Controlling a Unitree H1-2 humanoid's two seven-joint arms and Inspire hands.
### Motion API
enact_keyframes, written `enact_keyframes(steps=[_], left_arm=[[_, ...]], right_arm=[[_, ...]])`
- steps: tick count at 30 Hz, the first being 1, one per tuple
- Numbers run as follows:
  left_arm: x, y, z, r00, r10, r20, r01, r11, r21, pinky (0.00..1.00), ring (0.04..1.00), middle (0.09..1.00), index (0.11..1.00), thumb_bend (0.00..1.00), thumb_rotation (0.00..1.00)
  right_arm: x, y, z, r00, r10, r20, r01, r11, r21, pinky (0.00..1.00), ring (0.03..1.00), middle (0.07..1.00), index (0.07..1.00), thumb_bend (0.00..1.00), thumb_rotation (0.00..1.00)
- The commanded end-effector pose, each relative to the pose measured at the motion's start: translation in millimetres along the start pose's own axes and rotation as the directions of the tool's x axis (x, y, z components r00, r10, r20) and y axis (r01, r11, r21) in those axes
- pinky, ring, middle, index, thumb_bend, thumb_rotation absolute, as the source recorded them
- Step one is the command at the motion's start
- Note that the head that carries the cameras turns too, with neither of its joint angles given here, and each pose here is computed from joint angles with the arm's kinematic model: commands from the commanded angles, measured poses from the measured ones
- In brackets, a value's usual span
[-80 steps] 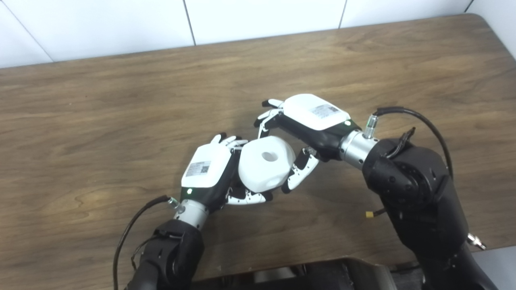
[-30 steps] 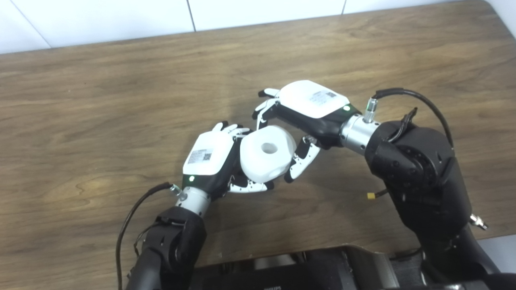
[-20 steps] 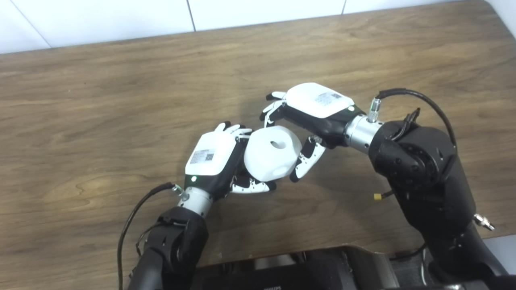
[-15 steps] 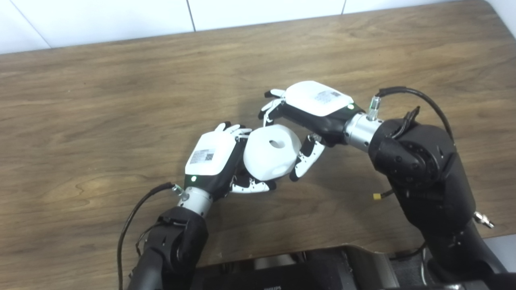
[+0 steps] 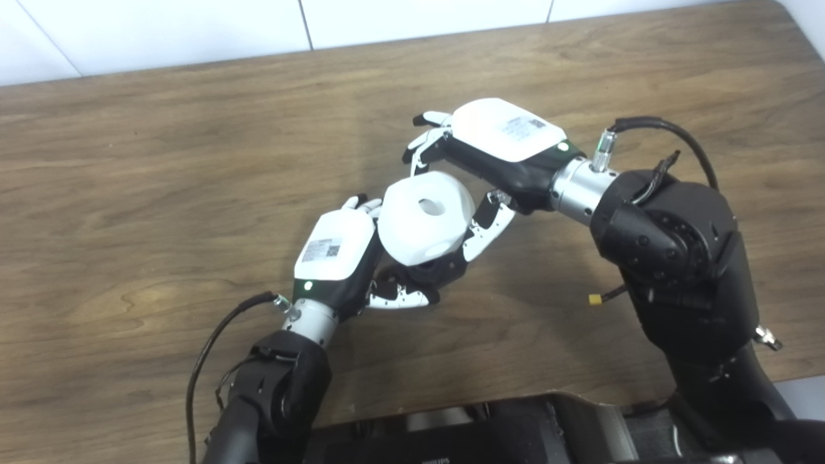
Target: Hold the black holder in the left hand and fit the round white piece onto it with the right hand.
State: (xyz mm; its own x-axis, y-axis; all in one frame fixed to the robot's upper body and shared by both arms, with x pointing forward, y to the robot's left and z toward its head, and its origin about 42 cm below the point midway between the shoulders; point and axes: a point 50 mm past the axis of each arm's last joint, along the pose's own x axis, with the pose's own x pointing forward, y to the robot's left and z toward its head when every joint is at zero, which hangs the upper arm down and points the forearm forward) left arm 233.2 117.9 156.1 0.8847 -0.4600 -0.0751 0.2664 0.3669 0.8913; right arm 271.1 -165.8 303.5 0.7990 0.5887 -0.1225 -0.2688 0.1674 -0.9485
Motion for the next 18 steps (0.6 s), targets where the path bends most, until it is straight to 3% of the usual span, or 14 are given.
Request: enact_keyframes(steps=[1, 18], left_arm=[[3, 3, 3, 0.999, 0.022, 0.034, -0.023, 1.000, 0.017, 0.96, 0.883, 0.811, 0.488, 0.52, 0.06], [4, 3, 5, 0.999, 0.026, 0.039, -0.027, 0.999, 0.018, 0.96, 0.882, 0.807, 0.488, 0.52, 0.06]], right_arm=[[-4, -19, 10, 0.996, -0.082, 0.041, 0.083, 0.996, -0.015, 0.86, 0.951, 0.801, 0.483, 0.52, 0.14], [-11, -38, 10, 0.997, -0.070, 0.028, 0.072, 0.995, -0.073, 0.86, 0.961, 0.807, 0.484, 0.52, 0.14]])
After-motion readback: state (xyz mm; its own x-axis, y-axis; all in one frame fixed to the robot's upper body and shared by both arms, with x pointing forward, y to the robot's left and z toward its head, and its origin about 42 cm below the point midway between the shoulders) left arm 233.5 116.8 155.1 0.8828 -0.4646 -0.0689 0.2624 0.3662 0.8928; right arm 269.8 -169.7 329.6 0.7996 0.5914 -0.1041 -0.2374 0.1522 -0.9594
